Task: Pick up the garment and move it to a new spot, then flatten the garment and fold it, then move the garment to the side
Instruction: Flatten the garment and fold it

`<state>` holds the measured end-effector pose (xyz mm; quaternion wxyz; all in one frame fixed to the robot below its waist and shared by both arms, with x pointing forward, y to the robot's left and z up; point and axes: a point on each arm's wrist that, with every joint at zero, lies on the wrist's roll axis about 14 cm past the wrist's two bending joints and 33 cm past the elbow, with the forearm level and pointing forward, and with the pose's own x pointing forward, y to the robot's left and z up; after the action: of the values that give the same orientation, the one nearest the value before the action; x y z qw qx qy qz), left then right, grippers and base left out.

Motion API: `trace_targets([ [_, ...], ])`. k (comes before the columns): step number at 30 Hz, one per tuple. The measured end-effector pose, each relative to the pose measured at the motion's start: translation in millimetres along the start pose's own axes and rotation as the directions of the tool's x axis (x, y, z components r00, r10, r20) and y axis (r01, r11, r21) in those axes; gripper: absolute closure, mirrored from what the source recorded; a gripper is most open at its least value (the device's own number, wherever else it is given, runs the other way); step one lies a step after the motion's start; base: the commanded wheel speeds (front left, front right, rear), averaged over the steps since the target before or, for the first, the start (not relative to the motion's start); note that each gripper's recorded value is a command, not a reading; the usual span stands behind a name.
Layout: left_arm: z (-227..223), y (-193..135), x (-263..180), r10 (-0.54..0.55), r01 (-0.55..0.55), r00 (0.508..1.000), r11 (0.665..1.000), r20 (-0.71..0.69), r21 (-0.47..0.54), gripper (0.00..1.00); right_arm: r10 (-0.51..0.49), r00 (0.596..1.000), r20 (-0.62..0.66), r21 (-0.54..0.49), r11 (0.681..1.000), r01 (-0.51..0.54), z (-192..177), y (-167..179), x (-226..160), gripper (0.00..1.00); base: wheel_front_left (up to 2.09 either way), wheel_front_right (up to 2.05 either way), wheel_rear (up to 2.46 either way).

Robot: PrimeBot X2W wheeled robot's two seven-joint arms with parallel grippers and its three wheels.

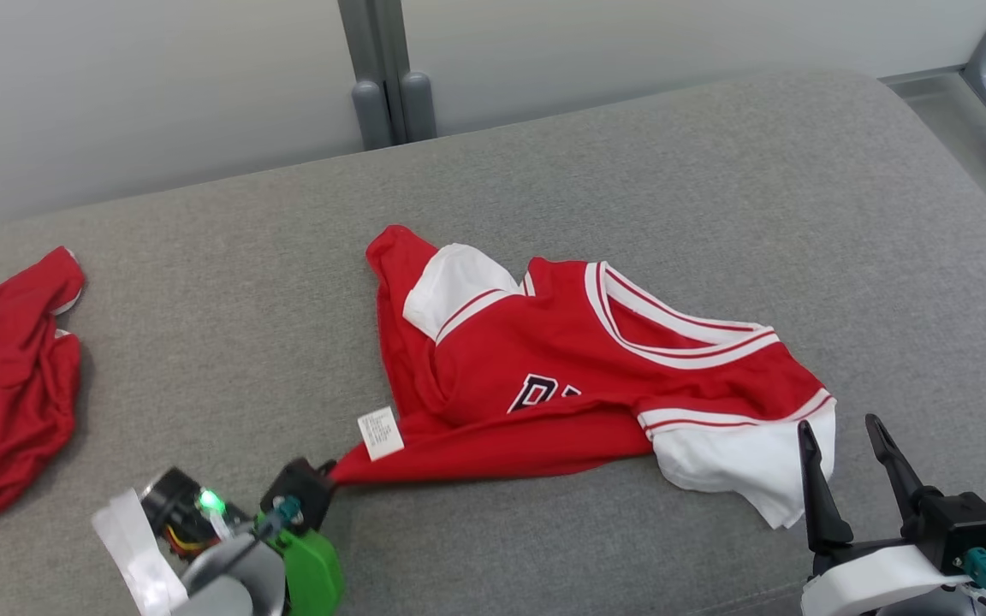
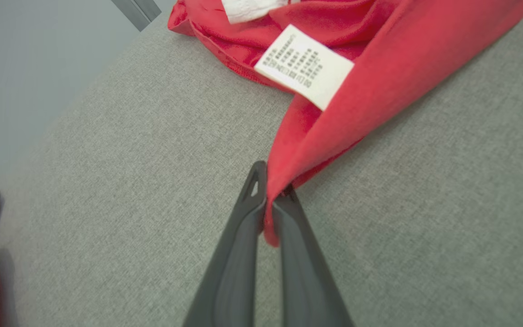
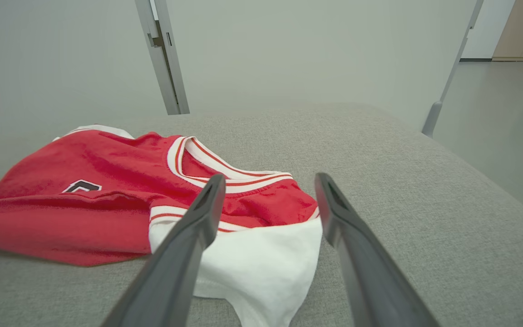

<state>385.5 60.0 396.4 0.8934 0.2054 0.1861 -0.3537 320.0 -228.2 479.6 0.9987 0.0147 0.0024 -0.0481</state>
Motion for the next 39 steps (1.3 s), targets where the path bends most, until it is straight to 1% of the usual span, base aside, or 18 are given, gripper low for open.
trace_targets([
  [5,-30,-40,-38,0.007,-0.012,0.998,0.997,-0.068,-0.078,1.00,0.049,0.999,0.002,0.015,0.999,-0.049,0,16,5,0.00,0.00,0.00,0.00],
  [10,-50,-52,-62,0.086,-0.101,0.991,0.982,-0.101,-0.159,1.00,0.100,0.995,0.001,0.018,0.995,-0.100,-1,32,14,0.00,0.00,0.00,0.00],
  [13,-47,-48,-65,0.159,-0.166,0.986,0.968,-0.053,-0.187,1.00,0.128,0.992,0.003,0.015,0.992,-0.128,-1,40,18,0.00,0.00,0.00,0.00],
  [14,-47,-46,-67,0.175,-0.179,0.984,0.964,-0.038,-0.196,0.63,0.133,0.991,0.002,0.013,0.991,-0.133,-1,42,19,0.00,0.00,0.00,0.00],
  [15,-46,-45,-68,0.196,-0.196,0.980,0.955,-0.021,-0.223,0.14,0.139,0.990,0.002,0.012,0.990,-0.139,-1,44,19,0.00,0.00,0.00,0.00],
  [16,-46,-48,-69,0.204,-0.200,0.979,0.946,-0.012,-0.257,0.00,0.144,0.990,0.005,0.011,0.989,-0.144,0,45,20,0.00,0.00,0.00,0.00],
  [17,-47,-52,-70,0.198,-0.193,0.980,0.937,-0.013,-0.292,0.00,0.147,0.989,0.007,0.010,0.989,-0.147,1,46,20,0.00,0.00,0.00,0.00],
  [19,-52,-63,-73,0.182,-0.181,0.983,0.902,-0.036,-0.391,0.00,0.152,0.988,0.015,0.006,0.988,-0.153,3,48,20,0.00,0.00,0.00,0.00],
  [21,-68,-68,-79,0.158,-0.191,0.981,0.891,-0.113,-0.412,0.00,0.154,0.988,0.023,0.004,0.988,-0.154,5,48,19,0.00,0.00,0.00,0.00],
  [22,-77,-66,-83,0.162,-0.216,0.974,0.876,-0.159,-0.431,0.00,0.155,0.988,0.026,0.004,0.988,-0.155,6,48,18,0.00,0.00,0.00,0.00],
  [26,-82,-35,-99,0.244,-0.323,0.942,0.842,-0.228,-0.432,0.00,0.156,0.987,0.032,0.003,0.988,-0.156,8,48,15,0.00,0.00,0.00,0.00],
  [28,-70,-14,-104,0.301,-0.360,0.932,0.833,-0.201,-0.421,0.00,0.157,0.987,0.030,0.003,0.988,-0.157,8,48,14,0.00,0.00,0.00,0.00],
  [29,-54,-3,-102,0.333,-0.365,0.931,0.826,-0.150,-0.430,0.00,0.156,0.987,0.028,0.003,0.988,-0.156,7,48,15,0.00,0.00,0.00,0.00],
  [31,-12,12,-91,0.349,-0.325,0.937,0.831,-0.031,-0.452,0.00,0.157,0.987,0.023,0.004,0.988,-0.157,6,49,16,0.00,0.00,0.00,0.00],
  [34,27,16,-71,0.309,-0.247,0.949,0.854,0.064,-0.458,0.00,0.171,0.985,0.018,0.005,0.985,-0.171,4,54,21,0.00,0.00,0.00,0.00],
  [36,47,11,-51,0.253,-0.184,0.963,0.869,0.094,-0.460,0.00,0.183,0.983,0.024,0.007,0.983,-0.183,6,59,26,0.00,0.00,0.00,0.00],
  [37,57,8,-41,0.231,-0.150,0.967,0.857,0.107,-0.493,0.00,0.187,0.982,0.025,0.008,0.982,-0.188,6,61,28,0.00,0.00,0.00,0.00],
  [39,67,-2,-22,0.162,-0.090,0.982,0.860,0.100,-0.503,0.00,0.184,0.982,0.028,0.007,0.983,-0.184,7,60,31,0.00,0.00,0.00,0.00],
])
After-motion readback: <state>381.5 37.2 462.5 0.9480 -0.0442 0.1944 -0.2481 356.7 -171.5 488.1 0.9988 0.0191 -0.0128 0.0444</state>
